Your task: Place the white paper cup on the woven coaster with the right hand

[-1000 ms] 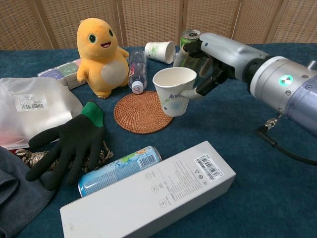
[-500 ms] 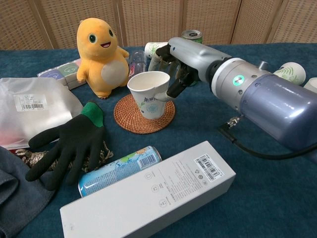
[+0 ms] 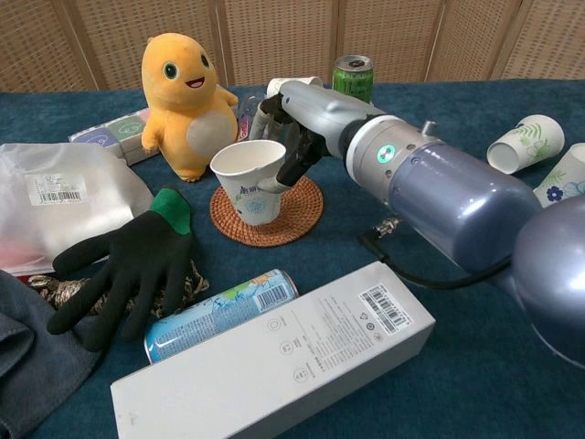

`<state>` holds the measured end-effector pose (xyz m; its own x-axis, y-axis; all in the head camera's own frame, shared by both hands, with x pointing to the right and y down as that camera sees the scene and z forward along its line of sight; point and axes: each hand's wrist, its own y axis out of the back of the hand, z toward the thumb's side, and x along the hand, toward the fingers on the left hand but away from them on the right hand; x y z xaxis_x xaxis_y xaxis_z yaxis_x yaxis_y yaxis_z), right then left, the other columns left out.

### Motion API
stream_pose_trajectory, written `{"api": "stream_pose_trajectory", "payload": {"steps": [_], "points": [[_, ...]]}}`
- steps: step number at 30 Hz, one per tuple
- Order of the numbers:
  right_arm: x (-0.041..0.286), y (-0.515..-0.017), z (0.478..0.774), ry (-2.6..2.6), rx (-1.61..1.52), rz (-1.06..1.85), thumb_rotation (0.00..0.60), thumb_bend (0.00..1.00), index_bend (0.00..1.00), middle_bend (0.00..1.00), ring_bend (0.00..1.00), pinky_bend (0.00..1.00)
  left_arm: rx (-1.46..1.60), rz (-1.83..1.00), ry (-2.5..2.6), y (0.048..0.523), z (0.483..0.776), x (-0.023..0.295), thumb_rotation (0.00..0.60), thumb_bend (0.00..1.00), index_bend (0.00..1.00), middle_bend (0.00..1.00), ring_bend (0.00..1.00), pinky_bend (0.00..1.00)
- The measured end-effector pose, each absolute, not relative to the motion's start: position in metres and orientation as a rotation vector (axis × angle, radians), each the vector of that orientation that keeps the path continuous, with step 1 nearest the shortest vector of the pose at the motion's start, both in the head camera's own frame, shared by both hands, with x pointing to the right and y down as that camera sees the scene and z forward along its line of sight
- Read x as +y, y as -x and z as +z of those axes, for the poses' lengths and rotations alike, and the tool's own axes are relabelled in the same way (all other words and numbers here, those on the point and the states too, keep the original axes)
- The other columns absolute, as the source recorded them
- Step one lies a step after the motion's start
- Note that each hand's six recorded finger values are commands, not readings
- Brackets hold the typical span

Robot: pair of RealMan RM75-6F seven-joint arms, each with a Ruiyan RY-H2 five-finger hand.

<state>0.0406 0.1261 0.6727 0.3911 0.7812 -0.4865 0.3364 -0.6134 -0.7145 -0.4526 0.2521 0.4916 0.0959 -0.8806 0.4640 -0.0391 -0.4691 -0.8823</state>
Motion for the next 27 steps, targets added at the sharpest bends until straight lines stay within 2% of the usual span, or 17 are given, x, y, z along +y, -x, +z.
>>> {"api": "stream_pose_trajectory", "payload": {"steps": [9,27], "points": [[0.127,-0.029,0.689,2.157,-0.966,1.175,0.6,0.3,0.34,0.41,0.34,0.33,0.924,-1.474,1.636,0.456,0.493,0.251,0.6,0.29,0.0,0.0,0.0,0.0],[0.115,0.004,0.694,2.182,-1.014,1.165,0.6,0.3,0.34,0.41,0.34,0.33,0.943,-1.494,1.623,0.462,0.494,0.248,0.6,0.29,0.0,0.0,0.0,0.0]]}}
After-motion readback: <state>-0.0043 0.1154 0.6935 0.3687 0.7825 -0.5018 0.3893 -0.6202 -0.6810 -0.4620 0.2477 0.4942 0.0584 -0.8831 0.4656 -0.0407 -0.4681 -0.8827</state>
